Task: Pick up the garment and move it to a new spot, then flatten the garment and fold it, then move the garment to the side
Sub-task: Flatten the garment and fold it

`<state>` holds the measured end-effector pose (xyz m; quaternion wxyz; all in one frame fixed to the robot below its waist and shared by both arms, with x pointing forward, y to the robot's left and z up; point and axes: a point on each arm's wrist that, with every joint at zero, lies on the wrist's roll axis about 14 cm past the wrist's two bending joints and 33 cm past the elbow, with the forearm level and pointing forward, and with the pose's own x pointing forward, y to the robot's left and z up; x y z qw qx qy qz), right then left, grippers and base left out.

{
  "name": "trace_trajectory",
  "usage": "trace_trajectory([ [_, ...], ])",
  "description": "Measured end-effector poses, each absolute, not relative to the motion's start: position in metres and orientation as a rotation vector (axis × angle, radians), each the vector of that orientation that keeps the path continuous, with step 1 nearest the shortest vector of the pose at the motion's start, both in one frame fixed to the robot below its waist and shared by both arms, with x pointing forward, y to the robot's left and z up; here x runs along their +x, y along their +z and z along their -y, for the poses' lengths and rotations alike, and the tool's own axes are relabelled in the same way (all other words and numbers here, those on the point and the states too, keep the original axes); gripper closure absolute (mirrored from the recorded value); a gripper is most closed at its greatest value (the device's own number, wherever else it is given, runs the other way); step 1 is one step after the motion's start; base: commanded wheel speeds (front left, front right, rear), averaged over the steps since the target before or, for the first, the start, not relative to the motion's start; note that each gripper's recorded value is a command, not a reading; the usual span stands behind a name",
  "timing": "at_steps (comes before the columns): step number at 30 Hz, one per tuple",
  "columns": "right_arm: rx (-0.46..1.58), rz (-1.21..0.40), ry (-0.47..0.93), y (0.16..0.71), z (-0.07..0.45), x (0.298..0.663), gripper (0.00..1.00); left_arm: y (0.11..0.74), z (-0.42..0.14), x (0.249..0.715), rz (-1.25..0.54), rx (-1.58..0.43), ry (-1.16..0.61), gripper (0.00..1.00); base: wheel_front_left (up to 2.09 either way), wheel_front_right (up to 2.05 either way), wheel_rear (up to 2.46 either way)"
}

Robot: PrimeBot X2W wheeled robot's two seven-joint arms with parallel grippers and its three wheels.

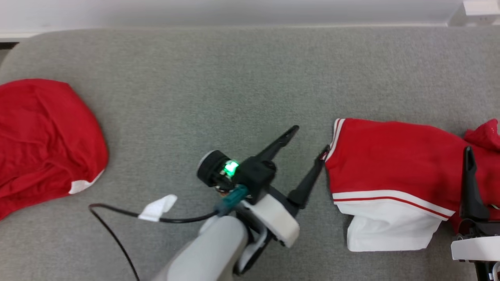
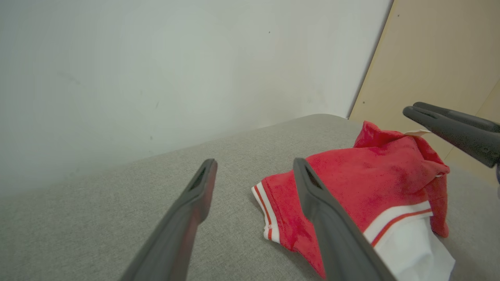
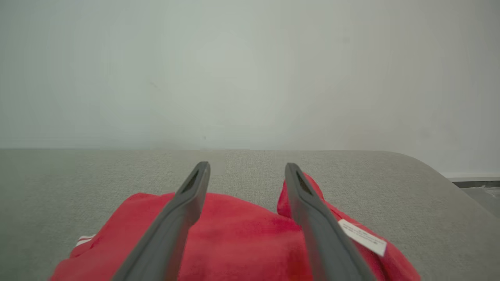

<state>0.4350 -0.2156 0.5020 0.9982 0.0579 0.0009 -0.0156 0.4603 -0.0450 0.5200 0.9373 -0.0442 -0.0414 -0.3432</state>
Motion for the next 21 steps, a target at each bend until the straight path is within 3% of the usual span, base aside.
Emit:
trace_trajectory([
  [8, 0.112, -0.045, -0.085, 0.480, 0.233, 0.435, 0.00, 0.471, 0.119, 0.427, -0.092, -0.135, -0.974, 0.00, 0.00, 0.00, 0.00],
  [18, 0.111, -0.054, -0.128, 0.474, 0.247, 0.431, 0.00, 0.403, 0.132, 0.414, -0.351, 0.083, -1.057, 0.03, 0.00, 0.00, 0.00],
  [19, 0.111, -0.053, -0.131, 0.474, 0.248, 0.430, 0.00, 0.400, 0.132, 0.414, -0.364, 0.120, -1.065, 0.72, 0.00, 0.00, 0.00],
  [20, 0.112, -0.051, -0.131, 0.475, 0.248, 0.430, 0.00, 0.398, 0.132, 0.414, -0.381, 0.151, -1.072, 1.00, 0.00, 0.00, 0.00],
  [21, 0.114, -0.048, -0.130, 0.476, 0.248, 0.431, 0.00, 0.396, 0.132, 0.414, -0.394, 0.183, -1.076, 1.00, 0.00, 0.00, 0.00],
])
